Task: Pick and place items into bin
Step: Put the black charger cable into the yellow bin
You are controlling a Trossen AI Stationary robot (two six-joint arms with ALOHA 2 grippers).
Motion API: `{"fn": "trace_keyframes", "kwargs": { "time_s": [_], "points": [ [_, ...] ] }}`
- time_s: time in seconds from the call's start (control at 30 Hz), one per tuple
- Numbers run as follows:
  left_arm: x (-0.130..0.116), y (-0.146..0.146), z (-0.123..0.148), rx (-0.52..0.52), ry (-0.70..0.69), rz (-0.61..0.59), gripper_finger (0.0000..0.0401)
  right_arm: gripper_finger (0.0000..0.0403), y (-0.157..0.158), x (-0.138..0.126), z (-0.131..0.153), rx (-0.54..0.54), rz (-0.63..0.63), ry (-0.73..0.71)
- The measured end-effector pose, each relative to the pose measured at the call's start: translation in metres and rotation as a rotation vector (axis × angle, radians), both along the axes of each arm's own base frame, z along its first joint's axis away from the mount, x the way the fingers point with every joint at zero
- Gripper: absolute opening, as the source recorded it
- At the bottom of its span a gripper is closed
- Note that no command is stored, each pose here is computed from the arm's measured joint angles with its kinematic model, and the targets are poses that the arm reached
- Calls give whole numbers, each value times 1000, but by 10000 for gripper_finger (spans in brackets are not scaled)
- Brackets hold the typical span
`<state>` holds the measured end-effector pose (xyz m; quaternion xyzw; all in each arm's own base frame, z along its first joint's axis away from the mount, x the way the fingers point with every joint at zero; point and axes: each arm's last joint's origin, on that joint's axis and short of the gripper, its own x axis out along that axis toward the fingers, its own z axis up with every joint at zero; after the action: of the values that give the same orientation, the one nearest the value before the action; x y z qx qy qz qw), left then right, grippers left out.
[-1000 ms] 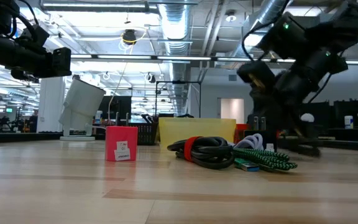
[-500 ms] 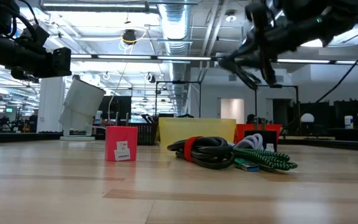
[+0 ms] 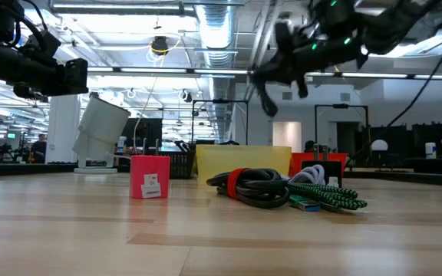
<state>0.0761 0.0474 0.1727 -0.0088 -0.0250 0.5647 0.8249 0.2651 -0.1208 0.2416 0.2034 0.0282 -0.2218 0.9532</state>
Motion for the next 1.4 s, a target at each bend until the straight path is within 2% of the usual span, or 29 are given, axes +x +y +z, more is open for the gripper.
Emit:
{"fn": "trace_keyframes", "kwargs": {
  "time_s": [0.2, 0.33, 0.7, 0.83, 0.9, 1.0, 1.17, 1.27, 1.4],
  "points": [
    [0, 0, 0, 0, 0, 0, 0, 47, -25, 19, -21, 42, -49, 61],
    [0, 0, 0, 0, 0, 0, 0, 65, -30, 30, -30, 55, -45, 73],
    [0, 0, 0, 0, 1, 1, 0, 189, -25, 40, -32, 58, -21, 79],
    [0, 0, 0, 0, 0, 1, 0, 227, -14, 43, -30, 21, 62, 101],
    [0, 0, 0, 0, 0, 1, 0, 236, -5, 42, -20, -27, 132, 93],
    [0, 0, 0, 0, 0, 1, 0, 238, 11, 33, -1, -103, 240, 120],
    [0, 0, 0, 0, 0, 1, 0, 239, 38, -3, 28, -128, 283, 256],
    [0, 0, 0, 0, 0, 1, 0, 239, 55, -30, 34, -105, 203, 409],
    [0, 0, 0, 7, 9, 5, 0, 239, 78, -65, 23, -52, -61, 512]
  ]
}}
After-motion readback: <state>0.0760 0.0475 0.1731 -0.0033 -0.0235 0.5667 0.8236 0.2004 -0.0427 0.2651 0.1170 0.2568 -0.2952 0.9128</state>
